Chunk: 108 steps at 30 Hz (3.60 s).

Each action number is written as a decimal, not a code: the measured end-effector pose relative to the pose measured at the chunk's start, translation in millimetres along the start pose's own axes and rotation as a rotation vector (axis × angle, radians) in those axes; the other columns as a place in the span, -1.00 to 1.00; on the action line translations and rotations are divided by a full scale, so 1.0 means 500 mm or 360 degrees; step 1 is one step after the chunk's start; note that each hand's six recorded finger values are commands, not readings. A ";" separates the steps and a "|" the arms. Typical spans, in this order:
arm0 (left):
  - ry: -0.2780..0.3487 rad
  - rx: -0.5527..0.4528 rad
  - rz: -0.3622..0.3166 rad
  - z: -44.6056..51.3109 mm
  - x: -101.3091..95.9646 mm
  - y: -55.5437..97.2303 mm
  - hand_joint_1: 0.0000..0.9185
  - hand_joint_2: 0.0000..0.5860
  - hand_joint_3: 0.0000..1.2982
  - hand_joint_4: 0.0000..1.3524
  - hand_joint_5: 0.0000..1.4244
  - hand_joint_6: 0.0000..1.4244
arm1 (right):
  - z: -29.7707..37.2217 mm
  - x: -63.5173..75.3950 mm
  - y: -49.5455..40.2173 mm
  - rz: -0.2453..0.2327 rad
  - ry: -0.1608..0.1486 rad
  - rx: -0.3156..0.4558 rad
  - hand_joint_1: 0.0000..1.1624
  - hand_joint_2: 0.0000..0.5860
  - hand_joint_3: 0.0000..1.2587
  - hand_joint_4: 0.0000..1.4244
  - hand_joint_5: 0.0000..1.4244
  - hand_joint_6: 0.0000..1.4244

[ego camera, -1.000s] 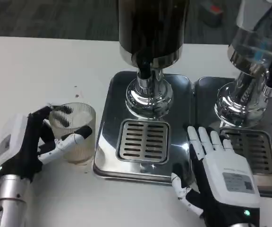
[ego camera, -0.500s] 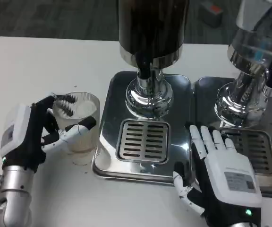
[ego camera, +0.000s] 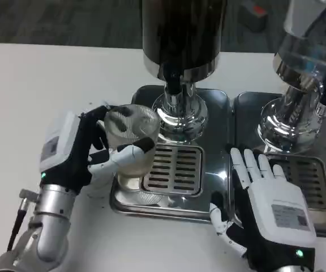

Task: Grasp the cup under the faucet to collect the drink, then remove the cup.

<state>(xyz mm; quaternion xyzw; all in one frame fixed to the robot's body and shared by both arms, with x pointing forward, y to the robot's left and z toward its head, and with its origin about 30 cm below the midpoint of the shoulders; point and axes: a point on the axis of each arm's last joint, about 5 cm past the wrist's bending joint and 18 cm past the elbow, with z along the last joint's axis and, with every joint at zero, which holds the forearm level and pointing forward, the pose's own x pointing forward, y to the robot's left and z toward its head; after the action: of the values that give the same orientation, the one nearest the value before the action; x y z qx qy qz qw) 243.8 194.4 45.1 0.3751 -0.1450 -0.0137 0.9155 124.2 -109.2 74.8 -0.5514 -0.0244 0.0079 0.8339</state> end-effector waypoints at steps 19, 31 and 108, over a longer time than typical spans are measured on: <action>-0.0212 0.0226 -0.0095 0.034 0.034 -0.047 0.05 -0.80 -0.20 -0.06 0.22 0.28 | 0.010 -0.016 0.002 -0.0057 0.0121 0.0017 -0.45 0.81 -0.96 -1.00 -1.00 -0.98; -0.0210 0.0218 -0.0071 0.049 0.033 -0.077 -0.06 -0.83 -0.23 -0.10 0.19 0.23 | 0.015 -0.014 0.000 -0.0075 0.0117 0.0019 -0.45 0.81 -0.96 -1.00 -1.00 -0.98; -0.0934 -0.0180 -0.0391 0.097 0.054 0.100 -1.00 -0.84 -1.00 -1.00 -0.92 -0.94 | 0.006 0.009 0.004 -0.0110 0.0204 -0.0058 -0.67 0.64 -0.99 -1.00 -1.00 -1.00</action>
<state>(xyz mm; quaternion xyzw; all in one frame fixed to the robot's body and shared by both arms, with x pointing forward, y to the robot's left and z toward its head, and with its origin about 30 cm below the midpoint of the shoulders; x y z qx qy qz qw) 252.2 193.6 119.0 0.3182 -0.3553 -0.2398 0.8455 128.4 -105.4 74.1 -0.5646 0.0100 -0.0567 0.8233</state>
